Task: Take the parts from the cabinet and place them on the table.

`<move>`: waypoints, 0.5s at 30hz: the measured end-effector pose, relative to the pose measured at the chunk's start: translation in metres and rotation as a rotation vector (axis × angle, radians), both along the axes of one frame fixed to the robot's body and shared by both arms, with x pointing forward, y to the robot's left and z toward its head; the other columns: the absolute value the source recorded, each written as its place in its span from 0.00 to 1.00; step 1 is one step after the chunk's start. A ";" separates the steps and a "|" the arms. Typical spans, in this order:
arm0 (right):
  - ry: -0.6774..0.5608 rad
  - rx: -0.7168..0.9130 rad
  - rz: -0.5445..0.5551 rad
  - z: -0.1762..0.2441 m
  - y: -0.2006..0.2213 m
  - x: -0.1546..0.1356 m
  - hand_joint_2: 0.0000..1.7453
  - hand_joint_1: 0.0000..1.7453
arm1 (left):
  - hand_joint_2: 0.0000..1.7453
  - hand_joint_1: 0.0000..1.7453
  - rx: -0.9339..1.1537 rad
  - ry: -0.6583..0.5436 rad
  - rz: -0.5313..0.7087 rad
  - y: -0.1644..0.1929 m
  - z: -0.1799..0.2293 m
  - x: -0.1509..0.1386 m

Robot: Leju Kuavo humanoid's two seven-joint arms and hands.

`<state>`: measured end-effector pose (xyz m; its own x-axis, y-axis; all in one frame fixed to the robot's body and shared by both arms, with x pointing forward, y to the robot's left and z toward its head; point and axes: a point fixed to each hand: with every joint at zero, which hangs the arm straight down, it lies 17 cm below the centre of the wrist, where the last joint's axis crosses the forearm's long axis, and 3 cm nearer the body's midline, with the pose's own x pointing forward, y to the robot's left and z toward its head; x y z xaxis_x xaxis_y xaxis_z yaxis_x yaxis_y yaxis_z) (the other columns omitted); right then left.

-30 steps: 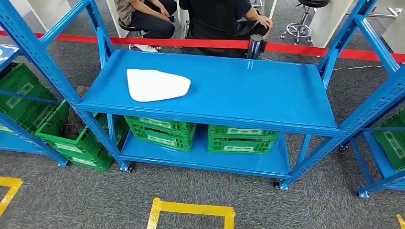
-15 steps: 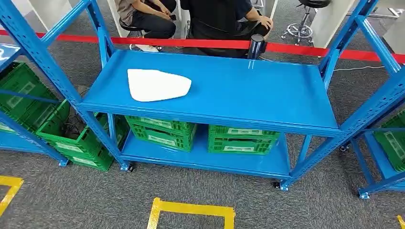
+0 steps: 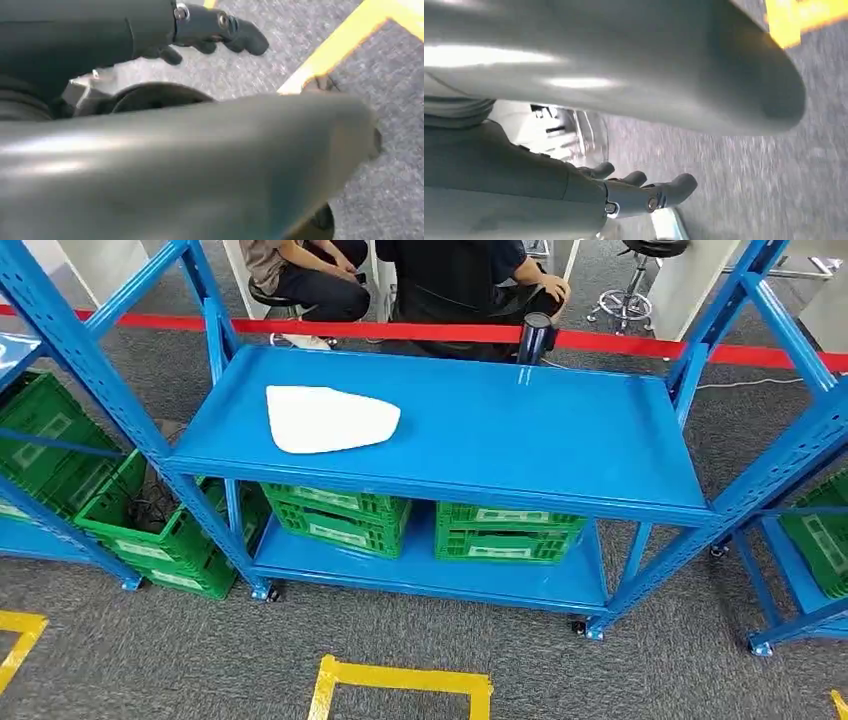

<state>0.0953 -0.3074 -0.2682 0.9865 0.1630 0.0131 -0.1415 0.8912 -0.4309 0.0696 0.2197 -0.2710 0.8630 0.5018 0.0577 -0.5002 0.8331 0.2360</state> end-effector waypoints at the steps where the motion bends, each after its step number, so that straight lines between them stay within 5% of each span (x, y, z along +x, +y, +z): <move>1: -0.020 0.046 0.014 -0.002 0.009 0.003 0.00 0.00 | 0.00 0.00 0.009 0.002 -0.065 0.002 0.000 0.002; 3: -0.108 0.231 -0.052 -0.006 0.037 0.014 0.00 0.00 | 0.00 0.00 -0.023 -0.128 -0.199 -0.005 0.000 0.022; 8: -0.227 0.188 -0.048 0.000 0.018 0.044 0.00 0.00 | 0.00 0.00 0.110 -0.227 -0.205 0.027 0.006 0.046; 14: -0.132 0.318 -0.100 -0.002 0.032 0.039 0.00 0.00 | 0.00 0.00 -0.115 -0.178 -0.195 -0.007 0.000 0.035; 15: -0.109 0.354 -0.136 -0.003 0.039 0.033 0.00 0.00 | 1.00 0.00 -0.152 -0.158 -0.178 -0.013 -0.001 0.031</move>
